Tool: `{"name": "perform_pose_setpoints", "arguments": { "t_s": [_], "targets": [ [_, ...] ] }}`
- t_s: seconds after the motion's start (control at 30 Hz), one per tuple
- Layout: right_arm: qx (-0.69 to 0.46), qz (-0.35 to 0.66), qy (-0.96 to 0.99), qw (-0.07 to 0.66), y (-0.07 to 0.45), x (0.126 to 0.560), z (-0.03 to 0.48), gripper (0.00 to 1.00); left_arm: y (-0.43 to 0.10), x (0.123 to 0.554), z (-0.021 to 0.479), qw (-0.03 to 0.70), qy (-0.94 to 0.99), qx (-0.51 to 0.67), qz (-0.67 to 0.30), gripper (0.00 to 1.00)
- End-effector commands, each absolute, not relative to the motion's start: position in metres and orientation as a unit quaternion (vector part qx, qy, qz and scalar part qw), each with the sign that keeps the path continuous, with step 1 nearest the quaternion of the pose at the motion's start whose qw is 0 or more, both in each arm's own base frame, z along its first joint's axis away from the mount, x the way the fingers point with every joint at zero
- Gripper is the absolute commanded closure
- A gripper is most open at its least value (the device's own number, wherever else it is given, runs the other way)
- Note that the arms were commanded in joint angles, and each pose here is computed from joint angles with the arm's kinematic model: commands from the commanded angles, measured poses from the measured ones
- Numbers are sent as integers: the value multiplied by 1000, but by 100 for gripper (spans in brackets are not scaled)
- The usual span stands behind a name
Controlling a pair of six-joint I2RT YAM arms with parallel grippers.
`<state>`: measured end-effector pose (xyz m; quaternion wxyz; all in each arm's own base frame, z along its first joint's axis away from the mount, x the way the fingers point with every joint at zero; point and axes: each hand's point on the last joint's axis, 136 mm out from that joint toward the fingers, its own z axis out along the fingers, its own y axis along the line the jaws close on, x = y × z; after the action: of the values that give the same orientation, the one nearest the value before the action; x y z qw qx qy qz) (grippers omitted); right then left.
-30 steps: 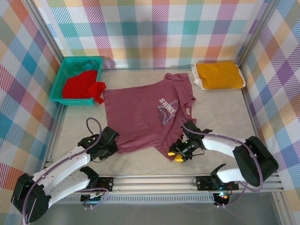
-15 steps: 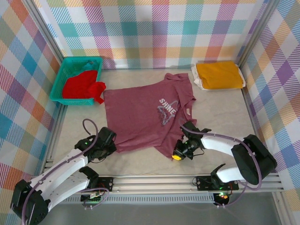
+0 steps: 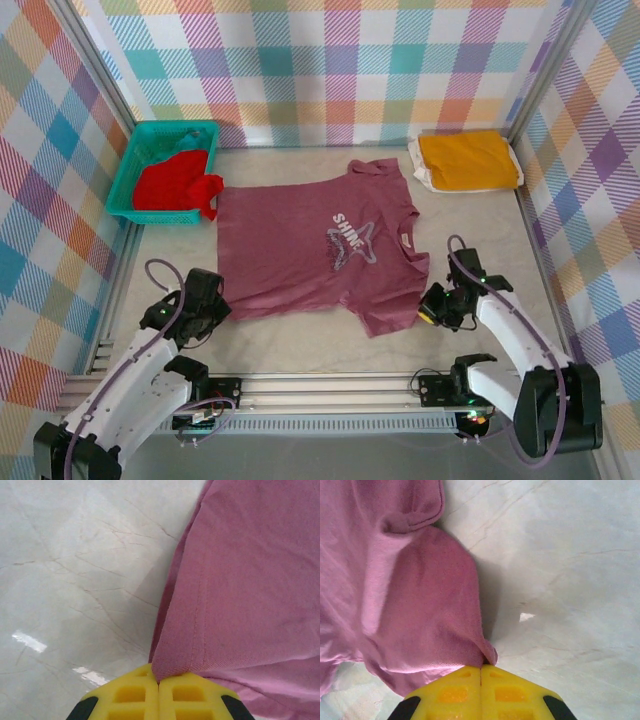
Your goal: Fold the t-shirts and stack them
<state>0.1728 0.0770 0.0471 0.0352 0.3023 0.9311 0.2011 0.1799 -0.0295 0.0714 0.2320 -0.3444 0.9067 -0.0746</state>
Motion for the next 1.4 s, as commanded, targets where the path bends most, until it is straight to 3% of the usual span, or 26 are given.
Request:
{"name": "perform_pose_setpoints", "arguments": {
  "t_s": [0.0,0.53,0.7,0.97,1.37],
  "targets": [
    [305,205,929,26,72,163,57,100,-16,165,67,220,905,-361,-52,100],
    [317,254,907,108,64,181,131,100,2,166,100,263,881,-391,-38,100],
    [315,266,902,130,62,188,152,100,-8,168,106,258,872,-409,-79,100],
    [303,280,903,124,68,190,149,100,-19,162,97,225,878,-410,-100,100],
    [265,302,898,177,69,248,175,100,-8,215,120,250,897,-357,-72,100]
  ]
}}
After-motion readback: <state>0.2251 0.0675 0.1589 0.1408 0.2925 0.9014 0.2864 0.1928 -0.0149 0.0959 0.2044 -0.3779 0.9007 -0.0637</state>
